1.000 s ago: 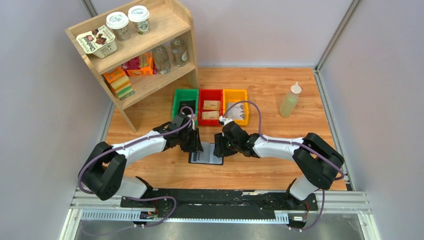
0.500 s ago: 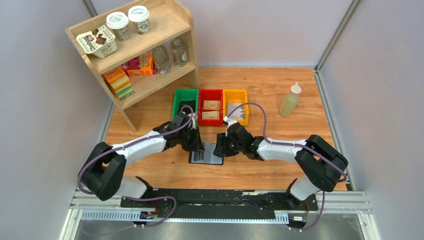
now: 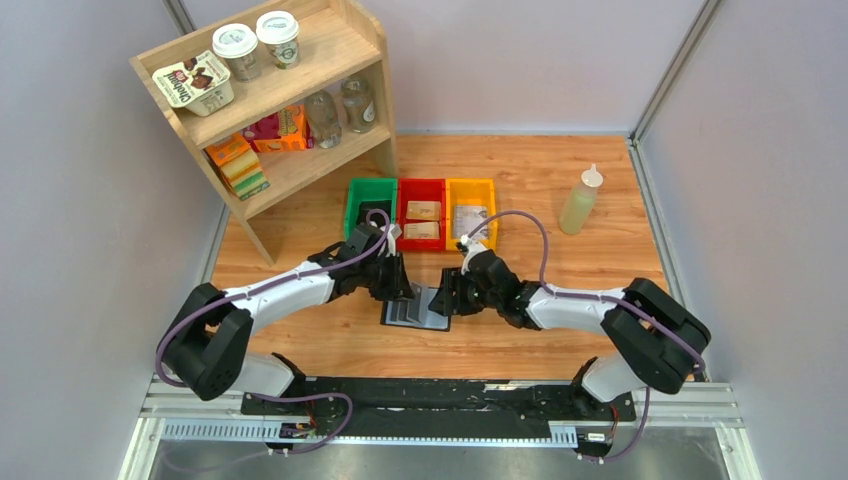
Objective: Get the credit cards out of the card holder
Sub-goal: Remove the credit card from the card holder.
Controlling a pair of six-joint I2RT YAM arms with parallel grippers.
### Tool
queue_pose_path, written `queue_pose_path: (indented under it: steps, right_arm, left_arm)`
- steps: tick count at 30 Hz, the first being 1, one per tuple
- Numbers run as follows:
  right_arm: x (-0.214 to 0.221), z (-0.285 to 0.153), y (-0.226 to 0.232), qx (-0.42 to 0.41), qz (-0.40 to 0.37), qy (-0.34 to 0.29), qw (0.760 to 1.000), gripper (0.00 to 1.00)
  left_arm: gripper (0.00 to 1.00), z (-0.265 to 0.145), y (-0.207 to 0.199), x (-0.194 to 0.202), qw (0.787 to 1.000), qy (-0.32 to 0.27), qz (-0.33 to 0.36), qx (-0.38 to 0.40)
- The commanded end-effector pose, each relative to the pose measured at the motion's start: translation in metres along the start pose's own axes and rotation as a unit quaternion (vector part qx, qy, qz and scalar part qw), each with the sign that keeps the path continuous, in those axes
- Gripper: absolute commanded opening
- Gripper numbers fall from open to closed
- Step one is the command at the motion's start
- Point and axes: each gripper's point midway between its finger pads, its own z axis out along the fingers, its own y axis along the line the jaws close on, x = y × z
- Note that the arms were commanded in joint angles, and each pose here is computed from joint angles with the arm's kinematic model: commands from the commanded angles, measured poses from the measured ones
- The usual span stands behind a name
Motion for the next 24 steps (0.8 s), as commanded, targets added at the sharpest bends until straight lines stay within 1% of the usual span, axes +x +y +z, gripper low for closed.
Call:
queue_pose_path:
  steps: [1,8,11,16,21,24]
  right_arm:
    - [-0.021,-0.015,0.012,-0.020,-0.004,-0.051,0.998,0.62]
    - [-0.048,-0.048,0.028,-0.040,-0.021,-0.122,0.991,0.65]
    - [-0.055,-0.057,0.042,-0.065,-0.026,-0.135,0.988,0.65]
    - [-0.058,-0.050,0.063,-0.107,-0.019,-0.110,0.988,0.65]
    - [-0.050,-0.026,0.064,-0.118,0.014,-0.080,0.990,0.61]
    - [-0.036,-0.007,0.053,-0.107,0.042,-0.051,0.992,0.58]
  left_arm:
    - [0.28,0.001,-0.024,-0.010,0.999,-0.007,0.010,0.038]
    - [0.28,0.005,-0.024,-0.008,0.999,-0.001,0.011,0.035]
    - [0.28,0.005,-0.024,-0.007,0.999,0.001,0.011,0.033]
    - [0.28,0.007,-0.019,-0.006,1.000,0.000,0.009,0.024]
    - [0.28,0.009,-0.007,-0.001,1.000,0.006,0.010,0.001]
    - [0.28,0.010,0.001,0.001,1.000,0.003,0.013,-0.012]
